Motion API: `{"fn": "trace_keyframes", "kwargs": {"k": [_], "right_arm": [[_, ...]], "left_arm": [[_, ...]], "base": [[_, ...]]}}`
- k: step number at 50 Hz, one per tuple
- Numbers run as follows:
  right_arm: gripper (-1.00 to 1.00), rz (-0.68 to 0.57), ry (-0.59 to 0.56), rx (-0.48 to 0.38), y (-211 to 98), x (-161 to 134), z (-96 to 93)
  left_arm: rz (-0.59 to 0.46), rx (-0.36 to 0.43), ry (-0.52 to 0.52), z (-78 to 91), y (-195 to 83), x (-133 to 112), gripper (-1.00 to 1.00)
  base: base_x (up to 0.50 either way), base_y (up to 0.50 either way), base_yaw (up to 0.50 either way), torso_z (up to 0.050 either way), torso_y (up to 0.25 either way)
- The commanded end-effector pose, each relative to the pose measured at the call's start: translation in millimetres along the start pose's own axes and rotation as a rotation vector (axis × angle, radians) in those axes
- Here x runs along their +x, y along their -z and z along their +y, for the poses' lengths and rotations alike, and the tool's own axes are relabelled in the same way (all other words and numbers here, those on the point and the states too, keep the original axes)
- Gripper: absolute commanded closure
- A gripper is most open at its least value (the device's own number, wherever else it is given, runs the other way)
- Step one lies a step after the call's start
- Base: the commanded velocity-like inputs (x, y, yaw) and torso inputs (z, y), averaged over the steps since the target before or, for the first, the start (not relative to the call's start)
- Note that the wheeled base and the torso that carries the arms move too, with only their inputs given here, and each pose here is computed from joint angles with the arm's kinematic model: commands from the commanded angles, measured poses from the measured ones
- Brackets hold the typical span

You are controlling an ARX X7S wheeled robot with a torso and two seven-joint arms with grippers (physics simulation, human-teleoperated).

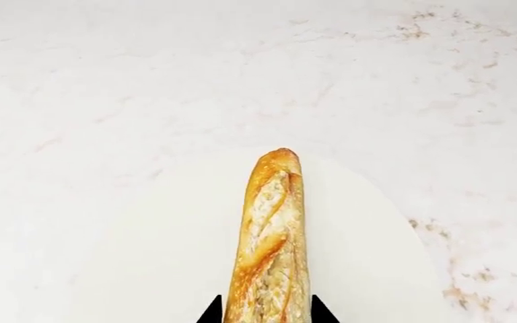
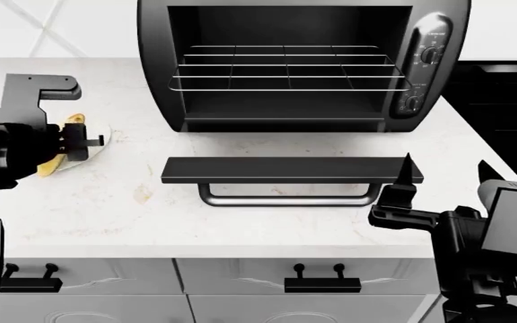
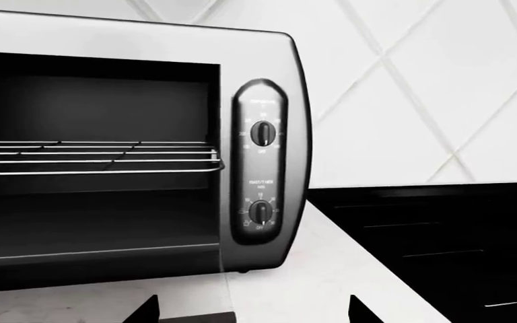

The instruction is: Place the baguette on the rack of the toaster oven.

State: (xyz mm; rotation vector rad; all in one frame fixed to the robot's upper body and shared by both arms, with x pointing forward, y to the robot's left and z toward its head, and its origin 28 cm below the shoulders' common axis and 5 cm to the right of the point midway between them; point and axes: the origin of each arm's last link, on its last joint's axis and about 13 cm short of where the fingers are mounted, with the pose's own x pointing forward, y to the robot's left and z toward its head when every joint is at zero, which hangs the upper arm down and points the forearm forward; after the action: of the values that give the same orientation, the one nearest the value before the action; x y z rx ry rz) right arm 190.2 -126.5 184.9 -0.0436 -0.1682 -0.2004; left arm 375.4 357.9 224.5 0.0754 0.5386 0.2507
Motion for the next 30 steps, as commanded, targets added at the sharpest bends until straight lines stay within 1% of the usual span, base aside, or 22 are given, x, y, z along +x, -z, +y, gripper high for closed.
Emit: {"fn": "trace_keyframes", "kwargs": {"k": [1, 4, 13, 15, 19, 21, 22, 25, 28, 30], "right_arm": [[-1.0, 0.001, -0.002, 0.001, 1.3, -0.5, 0.1], [-1.0, 0.0, -0.001, 0.001, 0.7, -0.9, -0.5], [-1.0, 0.0, -0.007, 0.002, 1.0, -1.4, 0.2], [-1.0, -0.002, -0.004, 0.003, -0.1, -1.5, -0.4], [-1.0, -0.003, -0.004, 0.003, -0.3, -1.8, -0.4], [-1.0, -0.001, -0.004, 0.002, 0.1, -1.6, 0.1], [-1.0, -0.002, -0.005, 0.001, -0.1, -2.2, 0.3], [-1.0, -0.001, -0.004, 0.002, -0.6, -2.2, 0.1], [-1.0, 0.0, -0.002, 0.002, 0.2, -1.6, -0.2], [-1.0, -0.001, -0.003, 0.001, -0.5, -1.5, -0.2]], "left_arm": [[-0.074, -0.015, 0.04, -3.0, -5.1, -6.1, 1.0], [-0.148, -0.034, 0.061, -4.1, -12.8, -11.4, 1.0], [-0.236, -0.065, 0.04, -3.9, -26.5, -26.8, 1.0], [-0.25, -0.075, 0.045, -3.2, -29.9, -33.3, 1.0], [-0.257, -0.065, 0.044, -3.8, -30.9, -39.8, 1.0], [-0.274, -0.065, 0.059, -3.5, -33.7, -47.1, 1.0], [-0.282, -0.045, 0.077, -4.4, -32.4, -51.0, 1.0], [-0.29, -0.036, 0.096, -5.5, -31.1, -59.6, 1.0], [-0.285, -0.055, 0.143, -5.6, -35.6, -69.9, 1.0], [-0.287, -0.052, 0.149, -6.0, -36.8, -73.0, 1.0]], "base": [[0.0, 0.0, 0.0, 0.0, 0.0], [0.0, 0.0, 0.0, 0.0, 0.005], [0.0, 0.0, 0.0, 0.0, 0.0], [0.0, 0.0, 0.0, 0.0, 0.0], [0.0, 0.0, 0.0, 0.0, 0.0], [0.0, 0.0, 0.0, 0.0, 0.0], [0.0, 0.0, 0.0, 0.0, 0.0], [0.0, 0.0, 0.0, 0.0, 0.0], [0.0, 0.0, 0.0, 0.0, 0.0], [0.0, 0.0, 0.0, 0.0, 0.0]]}}
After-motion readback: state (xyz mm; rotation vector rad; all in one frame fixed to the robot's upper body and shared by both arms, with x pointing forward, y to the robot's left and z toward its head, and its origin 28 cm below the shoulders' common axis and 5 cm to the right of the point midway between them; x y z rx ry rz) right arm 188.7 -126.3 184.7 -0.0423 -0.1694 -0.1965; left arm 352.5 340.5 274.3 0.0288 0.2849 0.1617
